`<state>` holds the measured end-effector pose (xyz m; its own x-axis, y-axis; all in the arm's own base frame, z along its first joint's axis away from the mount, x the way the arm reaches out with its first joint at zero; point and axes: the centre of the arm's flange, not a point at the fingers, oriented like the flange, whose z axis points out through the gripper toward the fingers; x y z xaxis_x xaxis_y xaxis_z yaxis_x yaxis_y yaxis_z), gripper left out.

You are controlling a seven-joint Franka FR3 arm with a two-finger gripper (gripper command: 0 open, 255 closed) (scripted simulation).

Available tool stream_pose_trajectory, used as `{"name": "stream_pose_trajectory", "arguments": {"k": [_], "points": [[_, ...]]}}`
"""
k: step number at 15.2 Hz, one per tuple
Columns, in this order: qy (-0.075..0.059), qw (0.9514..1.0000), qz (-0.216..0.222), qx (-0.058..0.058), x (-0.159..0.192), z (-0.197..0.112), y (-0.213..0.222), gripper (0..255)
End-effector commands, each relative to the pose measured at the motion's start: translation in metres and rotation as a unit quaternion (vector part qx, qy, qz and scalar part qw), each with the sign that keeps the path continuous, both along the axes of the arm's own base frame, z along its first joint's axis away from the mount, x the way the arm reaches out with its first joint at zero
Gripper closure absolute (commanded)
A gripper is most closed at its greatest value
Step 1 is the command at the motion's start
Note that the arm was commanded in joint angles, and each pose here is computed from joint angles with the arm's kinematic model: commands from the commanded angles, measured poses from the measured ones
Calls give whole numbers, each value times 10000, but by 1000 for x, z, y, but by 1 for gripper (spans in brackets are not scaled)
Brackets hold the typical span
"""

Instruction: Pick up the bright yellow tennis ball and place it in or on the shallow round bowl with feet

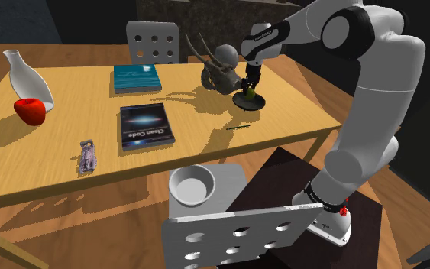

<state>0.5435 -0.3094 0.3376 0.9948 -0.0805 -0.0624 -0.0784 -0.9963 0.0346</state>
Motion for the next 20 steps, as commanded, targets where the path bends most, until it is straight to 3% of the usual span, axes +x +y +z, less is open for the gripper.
{"name": "stream_pose_trajectory", "arguments": {"k": [1, 5, 6, 11, 15, 20], "points": [[-3, 10000, 0, -1, 0, -1, 0, 255], [-3, 10000, 0, -1, 0, -1, 0, 255], [-3, 10000, 0, -1, 0, -1, 0, 0], [-3, 10000, 0, -1, 0, -1, 0, 0], [-3, 10000, 0, -1, 4, 49, 1, 0], [-3, 10000, 0, -1, 4, 49, 1, 0]]}}
